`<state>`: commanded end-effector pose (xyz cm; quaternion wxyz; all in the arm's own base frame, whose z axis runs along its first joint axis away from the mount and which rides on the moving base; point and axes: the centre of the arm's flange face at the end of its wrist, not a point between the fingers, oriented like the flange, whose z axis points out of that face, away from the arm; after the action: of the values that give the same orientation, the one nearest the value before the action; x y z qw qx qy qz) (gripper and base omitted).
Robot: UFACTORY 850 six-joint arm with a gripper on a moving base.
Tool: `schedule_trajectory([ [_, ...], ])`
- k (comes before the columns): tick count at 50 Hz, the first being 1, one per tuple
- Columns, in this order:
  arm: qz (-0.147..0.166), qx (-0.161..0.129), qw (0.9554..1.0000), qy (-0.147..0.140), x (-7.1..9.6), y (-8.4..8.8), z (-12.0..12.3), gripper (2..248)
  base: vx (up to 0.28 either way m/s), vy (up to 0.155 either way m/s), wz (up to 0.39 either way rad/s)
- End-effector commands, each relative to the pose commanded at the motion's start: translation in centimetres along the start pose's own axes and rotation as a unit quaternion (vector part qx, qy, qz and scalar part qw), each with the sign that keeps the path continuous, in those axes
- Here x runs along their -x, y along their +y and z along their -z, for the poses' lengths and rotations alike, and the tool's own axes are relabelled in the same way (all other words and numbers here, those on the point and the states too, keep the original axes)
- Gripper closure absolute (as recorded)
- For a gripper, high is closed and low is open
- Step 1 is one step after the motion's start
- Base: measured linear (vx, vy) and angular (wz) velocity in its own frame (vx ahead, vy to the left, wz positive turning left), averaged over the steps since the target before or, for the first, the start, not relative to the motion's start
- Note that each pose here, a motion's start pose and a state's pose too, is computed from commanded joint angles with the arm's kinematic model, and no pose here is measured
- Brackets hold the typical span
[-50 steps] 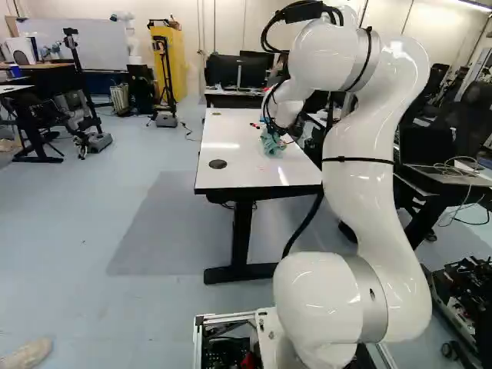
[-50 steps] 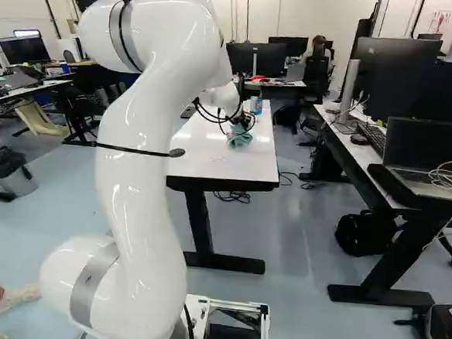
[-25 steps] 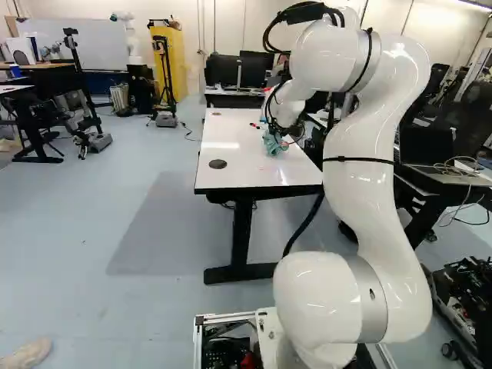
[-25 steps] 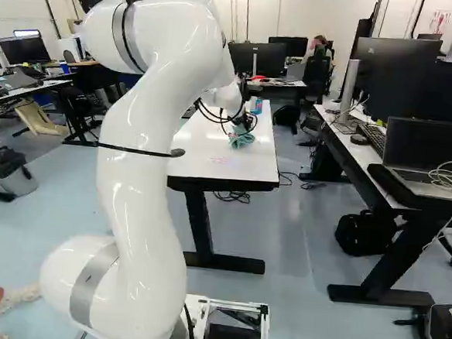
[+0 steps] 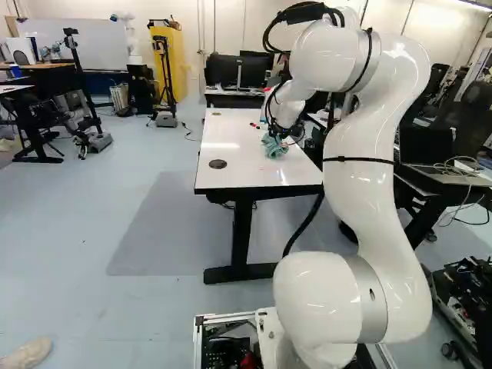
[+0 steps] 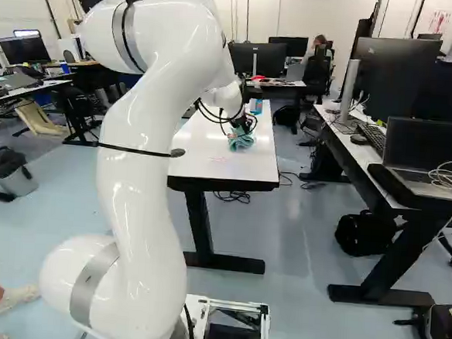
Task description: Clean the table with the green towel
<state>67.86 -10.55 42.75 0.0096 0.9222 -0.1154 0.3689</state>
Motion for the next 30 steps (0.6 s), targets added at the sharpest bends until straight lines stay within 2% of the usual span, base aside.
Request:
schedule_trajectory([
  [30,0.000,0.000,0.9994,-0.036,0.64,0.00,0.02,203,0.000,0.000,0.000],
])
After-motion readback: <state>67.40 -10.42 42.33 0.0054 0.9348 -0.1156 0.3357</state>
